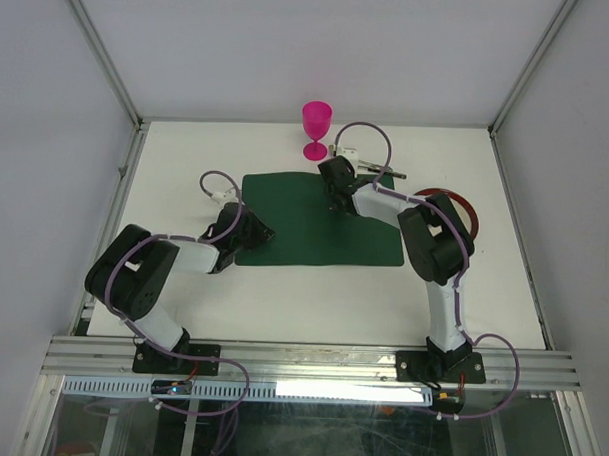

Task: Set the dinner table for one person
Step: Move the napkin to the center of the board.

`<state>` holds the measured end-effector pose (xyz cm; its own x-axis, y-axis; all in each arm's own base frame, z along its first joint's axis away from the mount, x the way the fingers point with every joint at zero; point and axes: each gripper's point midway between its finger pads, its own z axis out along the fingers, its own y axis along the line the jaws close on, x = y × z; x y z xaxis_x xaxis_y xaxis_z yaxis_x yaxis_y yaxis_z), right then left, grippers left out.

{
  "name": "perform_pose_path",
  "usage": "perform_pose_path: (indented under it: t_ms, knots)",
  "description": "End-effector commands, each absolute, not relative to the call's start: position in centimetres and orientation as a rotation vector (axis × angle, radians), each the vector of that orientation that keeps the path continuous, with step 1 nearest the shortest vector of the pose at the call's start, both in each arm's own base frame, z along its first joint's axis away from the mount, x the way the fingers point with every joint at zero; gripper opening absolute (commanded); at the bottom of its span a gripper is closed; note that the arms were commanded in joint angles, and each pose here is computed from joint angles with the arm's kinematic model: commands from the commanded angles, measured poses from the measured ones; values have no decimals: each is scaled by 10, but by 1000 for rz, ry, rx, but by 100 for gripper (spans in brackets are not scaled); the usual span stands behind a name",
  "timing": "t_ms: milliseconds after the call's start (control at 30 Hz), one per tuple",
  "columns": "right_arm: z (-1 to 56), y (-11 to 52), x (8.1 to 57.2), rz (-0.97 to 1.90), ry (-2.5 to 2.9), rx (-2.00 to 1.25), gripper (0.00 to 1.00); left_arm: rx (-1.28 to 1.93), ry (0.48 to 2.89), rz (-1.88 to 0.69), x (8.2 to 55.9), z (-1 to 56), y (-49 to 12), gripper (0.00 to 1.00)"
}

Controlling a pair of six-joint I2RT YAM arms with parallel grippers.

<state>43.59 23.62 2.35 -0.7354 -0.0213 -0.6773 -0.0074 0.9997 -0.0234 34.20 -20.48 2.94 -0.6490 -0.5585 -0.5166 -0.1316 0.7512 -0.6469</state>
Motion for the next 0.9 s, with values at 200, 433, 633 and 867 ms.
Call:
perform_pose_path:
  t_ms: [200,433,633,867]
  knots:
    - [-23,224,391,-164,2589,-91,13,-501,2142,-729,351,51,-191,0]
    - [-8,225,395,-160,2565,-88,13,-486,2111,-738,358,68,-193,0]
    - [9,225,399,-165,2540,-86,13,-458,2060,-741,365,97,-194,0]
    - [39,226,405,-160,2490,-76,21,-446,1985,-751,367,129,-190,0]
